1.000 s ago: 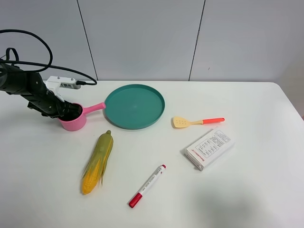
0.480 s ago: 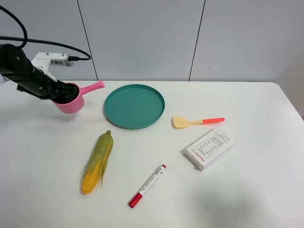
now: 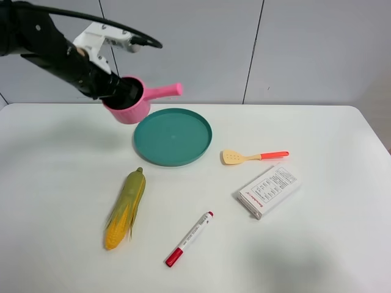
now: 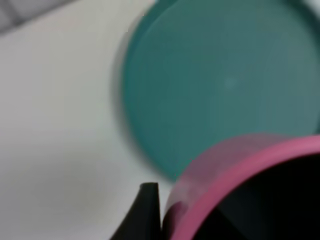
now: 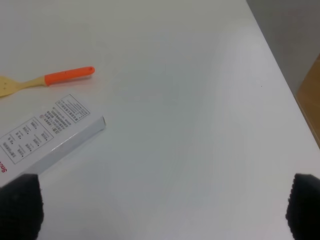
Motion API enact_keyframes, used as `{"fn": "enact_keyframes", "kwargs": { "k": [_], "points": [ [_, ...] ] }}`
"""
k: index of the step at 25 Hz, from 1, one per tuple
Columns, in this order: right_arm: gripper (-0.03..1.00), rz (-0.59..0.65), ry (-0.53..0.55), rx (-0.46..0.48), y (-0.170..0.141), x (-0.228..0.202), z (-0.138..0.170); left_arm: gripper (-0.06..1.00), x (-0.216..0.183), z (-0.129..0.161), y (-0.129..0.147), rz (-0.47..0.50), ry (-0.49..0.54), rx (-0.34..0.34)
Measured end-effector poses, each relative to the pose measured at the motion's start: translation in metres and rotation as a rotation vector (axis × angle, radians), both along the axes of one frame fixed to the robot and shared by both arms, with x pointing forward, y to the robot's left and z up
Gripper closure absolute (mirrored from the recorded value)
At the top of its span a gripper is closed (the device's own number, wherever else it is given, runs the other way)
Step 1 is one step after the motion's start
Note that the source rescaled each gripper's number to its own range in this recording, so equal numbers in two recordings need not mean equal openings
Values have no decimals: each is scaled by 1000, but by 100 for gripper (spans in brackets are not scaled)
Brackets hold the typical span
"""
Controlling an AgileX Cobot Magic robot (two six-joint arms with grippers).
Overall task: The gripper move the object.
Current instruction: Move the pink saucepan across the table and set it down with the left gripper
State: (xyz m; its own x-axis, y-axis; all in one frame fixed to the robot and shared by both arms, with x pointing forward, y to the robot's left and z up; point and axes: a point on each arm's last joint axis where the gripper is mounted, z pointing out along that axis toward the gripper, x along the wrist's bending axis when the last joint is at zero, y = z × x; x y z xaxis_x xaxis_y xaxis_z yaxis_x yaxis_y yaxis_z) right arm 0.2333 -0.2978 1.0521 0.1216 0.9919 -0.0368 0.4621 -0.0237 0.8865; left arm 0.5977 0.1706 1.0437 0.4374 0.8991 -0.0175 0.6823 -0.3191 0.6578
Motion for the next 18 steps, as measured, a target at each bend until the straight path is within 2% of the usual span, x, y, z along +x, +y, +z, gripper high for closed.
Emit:
{"fn": "enact_keyframes", "kwargs": {
  "k": [3,7,13,18],
  "points": [
    [-3,0,0,0,0,0,0,94,5,26,-33,-76,-82,-33],
    [-3,0,0,0,0,0,0,94,14,43,-77,-164,-137,-63],
    [-3,0,0,0,0,0,0,94,33,36,-134,-255,-164,-84],
    [-3,0,0,0,0,0,0,94,52,12,-169,-295,-161,-86]
  ]
}}
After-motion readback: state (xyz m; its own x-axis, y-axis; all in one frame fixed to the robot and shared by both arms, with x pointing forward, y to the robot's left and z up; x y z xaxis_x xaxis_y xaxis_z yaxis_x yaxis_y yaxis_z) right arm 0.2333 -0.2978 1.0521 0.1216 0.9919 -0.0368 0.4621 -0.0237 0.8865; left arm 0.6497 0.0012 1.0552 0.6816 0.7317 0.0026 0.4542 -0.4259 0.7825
